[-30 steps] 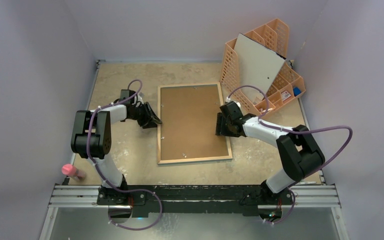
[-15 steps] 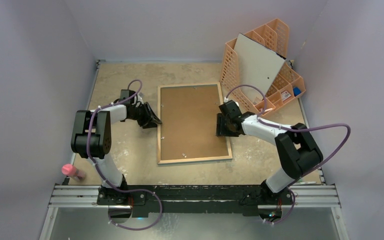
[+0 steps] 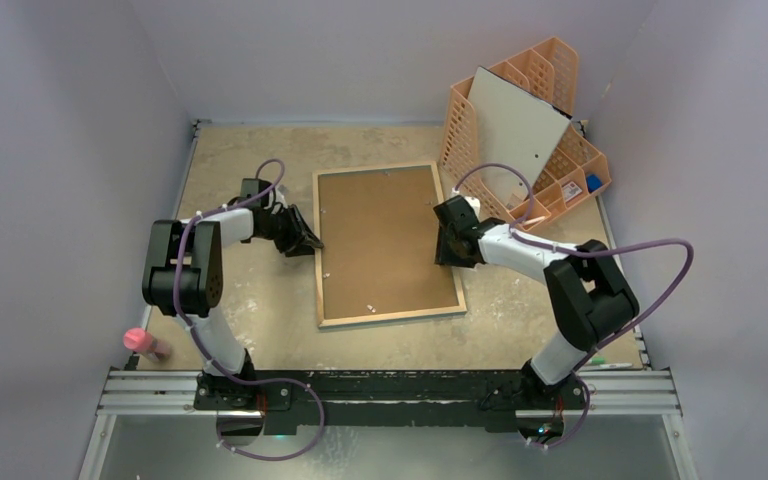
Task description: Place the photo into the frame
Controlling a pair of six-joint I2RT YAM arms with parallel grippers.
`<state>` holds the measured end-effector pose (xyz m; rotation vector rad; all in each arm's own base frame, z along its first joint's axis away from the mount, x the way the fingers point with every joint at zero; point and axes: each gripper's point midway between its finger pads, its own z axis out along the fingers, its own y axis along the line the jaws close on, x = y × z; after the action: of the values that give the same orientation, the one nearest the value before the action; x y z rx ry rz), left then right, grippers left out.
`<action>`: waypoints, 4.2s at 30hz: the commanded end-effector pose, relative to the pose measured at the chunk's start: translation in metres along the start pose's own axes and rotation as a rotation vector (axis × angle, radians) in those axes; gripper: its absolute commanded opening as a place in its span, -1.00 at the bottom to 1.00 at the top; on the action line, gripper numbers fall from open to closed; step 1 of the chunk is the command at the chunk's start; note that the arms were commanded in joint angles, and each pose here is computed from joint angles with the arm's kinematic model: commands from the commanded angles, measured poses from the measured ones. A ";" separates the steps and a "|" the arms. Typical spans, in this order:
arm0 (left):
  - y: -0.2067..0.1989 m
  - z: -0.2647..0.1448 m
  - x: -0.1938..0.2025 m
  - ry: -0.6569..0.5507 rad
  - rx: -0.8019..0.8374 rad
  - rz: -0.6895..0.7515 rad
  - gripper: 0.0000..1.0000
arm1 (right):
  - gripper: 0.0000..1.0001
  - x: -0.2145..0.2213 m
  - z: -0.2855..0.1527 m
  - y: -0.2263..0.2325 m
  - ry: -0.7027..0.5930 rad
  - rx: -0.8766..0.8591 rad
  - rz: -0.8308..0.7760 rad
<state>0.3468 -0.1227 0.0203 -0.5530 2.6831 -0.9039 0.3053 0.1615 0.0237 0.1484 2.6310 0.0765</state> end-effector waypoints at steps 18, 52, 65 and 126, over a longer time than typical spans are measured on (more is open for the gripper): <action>0.045 0.010 0.026 0.077 -0.174 -0.025 -0.39 | -0.65 0.029 0.036 -0.017 0.065 0.048 0.085; 0.035 0.012 0.047 0.082 -0.077 -0.140 -0.35 | -0.46 0.028 0.003 0.014 0.125 -0.149 0.180; 0.035 0.014 0.045 0.075 -0.076 -0.157 -0.36 | -1.00 0.016 -0.009 0.025 0.070 -0.255 0.141; 0.050 0.023 -0.014 -0.005 -0.256 0.054 -0.07 | -0.02 -0.121 0.077 0.022 -0.161 -0.013 -0.117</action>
<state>0.3718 -0.1225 0.0235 -0.5713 2.6809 -0.8668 0.4634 0.1796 0.0432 0.1148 2.3791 0.0822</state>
